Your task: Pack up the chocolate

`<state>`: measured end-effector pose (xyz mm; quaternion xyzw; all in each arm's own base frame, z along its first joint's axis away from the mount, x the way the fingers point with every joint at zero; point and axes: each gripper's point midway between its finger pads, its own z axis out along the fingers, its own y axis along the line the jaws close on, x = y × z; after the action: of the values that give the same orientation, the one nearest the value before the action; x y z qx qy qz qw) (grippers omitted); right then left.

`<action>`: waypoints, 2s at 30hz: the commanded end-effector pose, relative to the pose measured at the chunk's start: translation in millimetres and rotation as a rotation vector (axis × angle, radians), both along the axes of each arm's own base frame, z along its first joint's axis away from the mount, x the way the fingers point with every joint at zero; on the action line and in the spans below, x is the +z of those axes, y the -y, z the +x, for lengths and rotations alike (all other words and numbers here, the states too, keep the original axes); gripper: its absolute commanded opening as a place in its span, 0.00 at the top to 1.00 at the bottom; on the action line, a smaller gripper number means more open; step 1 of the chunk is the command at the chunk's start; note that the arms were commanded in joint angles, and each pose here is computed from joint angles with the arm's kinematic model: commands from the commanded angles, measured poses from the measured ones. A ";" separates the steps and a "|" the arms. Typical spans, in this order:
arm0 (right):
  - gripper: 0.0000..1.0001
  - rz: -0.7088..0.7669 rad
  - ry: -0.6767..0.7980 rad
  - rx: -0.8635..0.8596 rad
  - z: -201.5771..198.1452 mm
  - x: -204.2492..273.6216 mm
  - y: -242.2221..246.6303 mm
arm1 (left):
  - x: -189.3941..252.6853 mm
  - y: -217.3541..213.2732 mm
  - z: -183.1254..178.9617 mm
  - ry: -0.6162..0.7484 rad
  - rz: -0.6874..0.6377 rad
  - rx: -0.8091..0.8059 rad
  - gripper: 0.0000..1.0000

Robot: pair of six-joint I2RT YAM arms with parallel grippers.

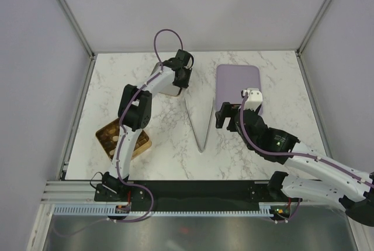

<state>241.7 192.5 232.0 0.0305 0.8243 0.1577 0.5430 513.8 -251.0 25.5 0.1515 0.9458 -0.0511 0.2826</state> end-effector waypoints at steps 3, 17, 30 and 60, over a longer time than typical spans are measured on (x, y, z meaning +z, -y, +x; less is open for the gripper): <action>0.05 0.027 0.030 -0.017 -0.2 6.5 4.9 | -10.7 -1.6 5.4 0.005 0.009 0.020 0.74; 0.03 0.039 0.149 0.055 32.3 58.6 -26.4 | 145.1 16.3 -26.6 0.138 -0.228 -0.058 0.98; 0.03 -0.429 0.621 0.436 78.2 149.3 -50.6 | 263.8 2.5 -151.7 0.129 -0.490 -0.237 0.98; 0.10 -1.301 1.043 1.024 51.7 98.0 -149.8 | 279.8 -29.9 -273.0 0.065 -0.557 -0.379 0.98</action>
<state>286.5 336.8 298.5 -0.7157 0.3584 -0.0709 0.5952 249.1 -221.4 300.3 0.2193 0.8543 -0.3448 0.3212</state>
